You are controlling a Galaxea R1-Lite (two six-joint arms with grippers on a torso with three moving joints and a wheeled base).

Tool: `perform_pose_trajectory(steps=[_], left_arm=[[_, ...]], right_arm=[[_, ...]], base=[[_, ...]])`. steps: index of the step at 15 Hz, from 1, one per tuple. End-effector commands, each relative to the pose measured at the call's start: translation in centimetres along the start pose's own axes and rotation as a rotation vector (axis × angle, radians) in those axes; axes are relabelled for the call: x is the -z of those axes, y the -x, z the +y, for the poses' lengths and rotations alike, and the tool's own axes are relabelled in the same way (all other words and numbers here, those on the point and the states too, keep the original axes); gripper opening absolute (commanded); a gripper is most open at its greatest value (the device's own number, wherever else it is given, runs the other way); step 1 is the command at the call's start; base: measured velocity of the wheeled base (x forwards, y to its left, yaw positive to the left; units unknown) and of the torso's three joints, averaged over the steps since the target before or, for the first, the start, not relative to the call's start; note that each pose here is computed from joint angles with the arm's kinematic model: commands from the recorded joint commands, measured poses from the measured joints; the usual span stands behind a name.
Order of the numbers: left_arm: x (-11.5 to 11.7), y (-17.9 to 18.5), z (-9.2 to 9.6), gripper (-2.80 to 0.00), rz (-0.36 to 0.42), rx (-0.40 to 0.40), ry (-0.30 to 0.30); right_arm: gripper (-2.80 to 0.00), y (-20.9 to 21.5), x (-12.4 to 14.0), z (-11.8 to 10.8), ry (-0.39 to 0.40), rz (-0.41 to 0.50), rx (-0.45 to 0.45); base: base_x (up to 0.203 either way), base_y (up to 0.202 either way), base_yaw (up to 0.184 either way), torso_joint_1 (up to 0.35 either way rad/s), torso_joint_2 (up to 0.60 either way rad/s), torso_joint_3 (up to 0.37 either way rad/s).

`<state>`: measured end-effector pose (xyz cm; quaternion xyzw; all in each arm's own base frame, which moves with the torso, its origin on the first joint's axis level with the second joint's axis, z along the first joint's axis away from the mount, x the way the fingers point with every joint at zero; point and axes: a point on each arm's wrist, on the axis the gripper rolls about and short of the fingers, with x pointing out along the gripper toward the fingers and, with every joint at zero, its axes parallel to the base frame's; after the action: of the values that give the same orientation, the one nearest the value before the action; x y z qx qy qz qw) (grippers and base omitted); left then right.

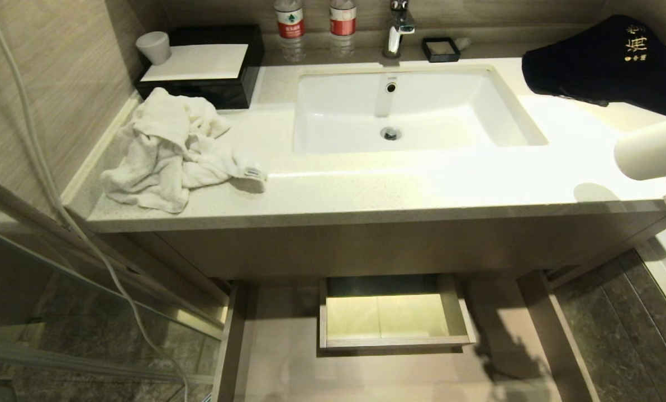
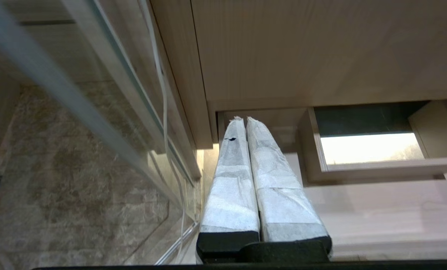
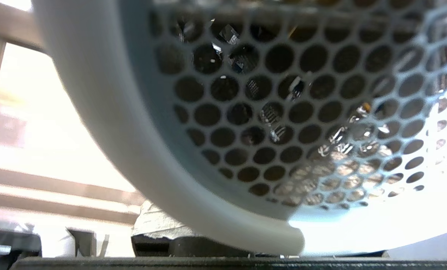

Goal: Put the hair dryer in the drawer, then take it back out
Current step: Place it on the countertop

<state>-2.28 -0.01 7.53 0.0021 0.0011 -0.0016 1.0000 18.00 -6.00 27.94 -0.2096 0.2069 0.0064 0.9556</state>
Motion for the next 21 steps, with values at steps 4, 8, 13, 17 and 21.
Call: perform_pose_trajectory(steps=[4,8,13,17,21], left_arm=[[0.0,0.0,0.0,-2.80,0.002,0.000,0.000],[0.0,0.0,0.0,-2.80,0.002,0.000,0.000],[0.0,0.0,0.0,-2.80,0.001,0.000,0.000],[0.0,0.0,0.0,-2.80,0.001,0.000,0.000],[0.0,0.0,0.0,-2.80,0.002,0.000,0.000]], right_arm=[[-2.80,-0.5,-0.1,-0.2,0.008,-0.011,0.005],[-2.80,-1.2,-0.8,-0.9,0.010,-0.021,0.013],[-2.80,-3.2,-1.5,-3.1,-0.003,-0.012,0.049],[-2.80,-4.6,-2.0,-4.3,0.010,-0.026,0.070],[-2.80,-6.1,-1.9,-5.1,0.007,-0.015,0.069]], base=[[0.000,0.000,0.000,0.359,-0.16,0.199],[0.000,0.000,0.000,0.367,-0.20,0.161],[0.000,0.000,0.000,0.195,-0.12,0.071],[0.000,0.000,0.000,0.004,-0.01,0.005],[0.000,0.000,0.000,0.000,0.00,0.000]])
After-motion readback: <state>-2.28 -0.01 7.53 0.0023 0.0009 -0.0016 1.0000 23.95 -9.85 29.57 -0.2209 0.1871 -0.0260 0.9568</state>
